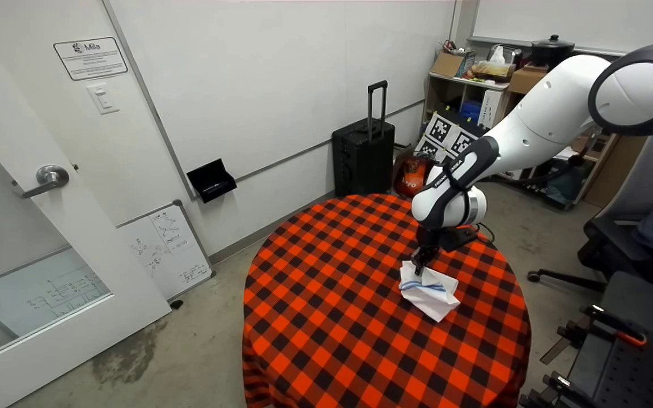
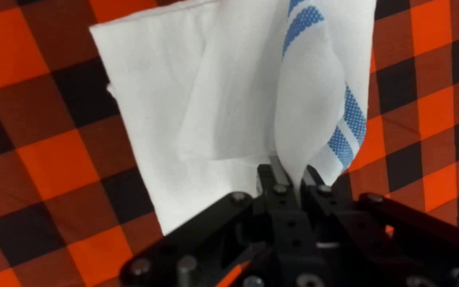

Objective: Fold the towel three times over.

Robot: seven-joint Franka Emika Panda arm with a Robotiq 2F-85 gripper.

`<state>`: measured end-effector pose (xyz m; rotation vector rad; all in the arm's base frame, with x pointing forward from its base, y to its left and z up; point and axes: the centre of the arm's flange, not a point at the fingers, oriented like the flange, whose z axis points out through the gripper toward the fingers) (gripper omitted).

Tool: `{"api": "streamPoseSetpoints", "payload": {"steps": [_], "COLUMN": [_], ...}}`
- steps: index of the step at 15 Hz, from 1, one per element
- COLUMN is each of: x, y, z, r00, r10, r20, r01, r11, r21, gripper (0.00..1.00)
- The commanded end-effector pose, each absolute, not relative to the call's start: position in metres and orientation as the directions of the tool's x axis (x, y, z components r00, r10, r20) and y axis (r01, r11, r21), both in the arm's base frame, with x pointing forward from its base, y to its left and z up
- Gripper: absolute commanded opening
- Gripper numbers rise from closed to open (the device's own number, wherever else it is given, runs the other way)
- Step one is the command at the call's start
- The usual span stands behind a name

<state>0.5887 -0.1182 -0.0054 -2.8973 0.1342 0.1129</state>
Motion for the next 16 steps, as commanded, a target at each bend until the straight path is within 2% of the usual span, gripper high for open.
{"api": "streamPoseSetpoints", "payload": {"steps": [1,6,7,8,16], "x": [0.5901,0.5901,0.59,0.5899,0.591], "y": [-0.1153,-0.1147,-0.1146,-0.1148,-0.1151], "z": [-0.0064,-0.0074,-0.0071,-0.0072,-0.008], "r00": [0.989,0.982,0.978,0.977,0.973], "r10": [-0.116,-0.159,-0.175,-0.182,-0.211], "r20": [-0.095,-0.105,-0.11,-0.113,-0.097], "r01": [-0.13,-0.169,-0.184,-0.191,-0.213], "r11": [-0.978,-0.981,-0.98,-0.979,-0.977], "r21": [-0.163,-0.097,-0.074,-0.068,-0.006], "gripper": [0.02,0.02,0.31,0.32,0.89]}}
